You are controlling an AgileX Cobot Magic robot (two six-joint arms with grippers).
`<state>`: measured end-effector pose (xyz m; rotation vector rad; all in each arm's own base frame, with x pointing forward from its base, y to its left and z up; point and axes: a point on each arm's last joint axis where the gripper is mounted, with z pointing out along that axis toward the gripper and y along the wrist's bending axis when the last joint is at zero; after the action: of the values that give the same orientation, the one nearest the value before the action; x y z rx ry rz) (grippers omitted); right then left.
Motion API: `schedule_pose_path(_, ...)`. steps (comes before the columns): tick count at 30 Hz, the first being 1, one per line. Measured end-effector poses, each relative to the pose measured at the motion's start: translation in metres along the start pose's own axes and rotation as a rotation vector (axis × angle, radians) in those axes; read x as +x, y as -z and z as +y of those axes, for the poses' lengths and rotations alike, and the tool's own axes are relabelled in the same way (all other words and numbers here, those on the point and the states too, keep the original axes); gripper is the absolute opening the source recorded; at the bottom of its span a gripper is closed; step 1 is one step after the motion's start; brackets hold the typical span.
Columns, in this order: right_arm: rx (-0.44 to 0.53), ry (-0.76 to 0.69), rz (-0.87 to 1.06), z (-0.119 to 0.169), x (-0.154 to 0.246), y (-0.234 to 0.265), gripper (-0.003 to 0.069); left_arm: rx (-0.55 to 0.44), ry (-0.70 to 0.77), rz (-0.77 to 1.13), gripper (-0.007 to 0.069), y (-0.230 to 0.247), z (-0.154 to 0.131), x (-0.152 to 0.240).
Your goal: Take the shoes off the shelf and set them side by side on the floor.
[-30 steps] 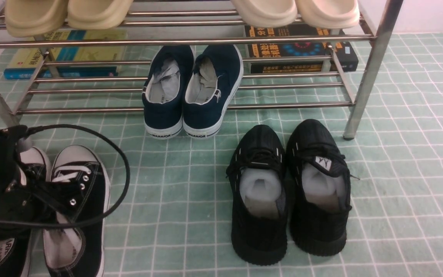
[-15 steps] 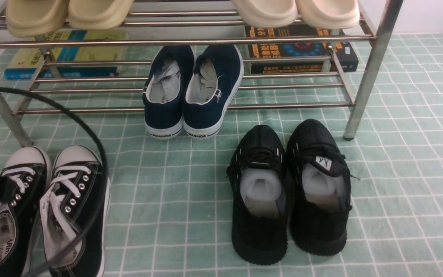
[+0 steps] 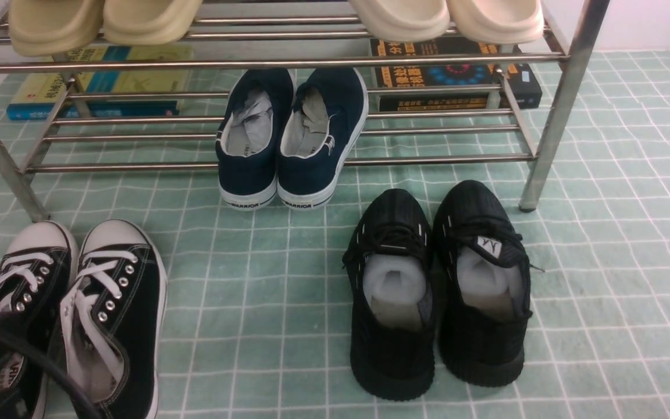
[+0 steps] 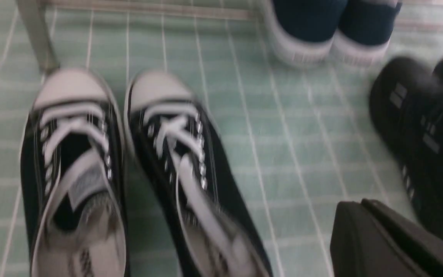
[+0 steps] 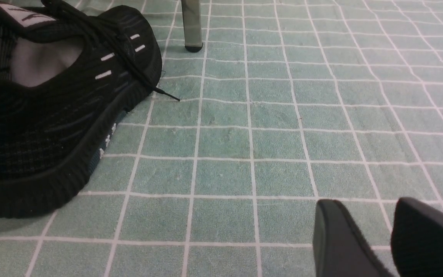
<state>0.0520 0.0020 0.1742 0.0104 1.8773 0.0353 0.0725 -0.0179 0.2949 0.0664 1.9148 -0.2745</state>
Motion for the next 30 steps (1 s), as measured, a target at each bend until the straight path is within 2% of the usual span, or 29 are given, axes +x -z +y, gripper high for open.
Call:
schedule_pose_path(4, 0.000, 0.000, 0.000, 0.000, 0.000, 0.000, 0.0237, 0.004, -0.002, -0.057, 0.0001, 0.000, 0.002, 0.008)
schedule_pose_path(18, 0.000, 0.000, 0.000, 0.000, 0.000, 0.000, 0.0237, -0.018, -0.032, -0.009, 0.0012, -0.005, 0.005, 0.021)
schedule_pose_path(27, 0.000, 0.000, 0.000, 0.000, 0.000, 0.000, 0.0237, -0.051, -0.060, -0.045, 0.0019, -0.004, 0.016, 0.071)
schedule_pose_path(30, 0.000, 0.000, 0.000, 0.000, 0.000, 0.000, 0.0237, -0.134, -0.053, -0.067, 0.0023, -0.006, 0.024, 0.088)
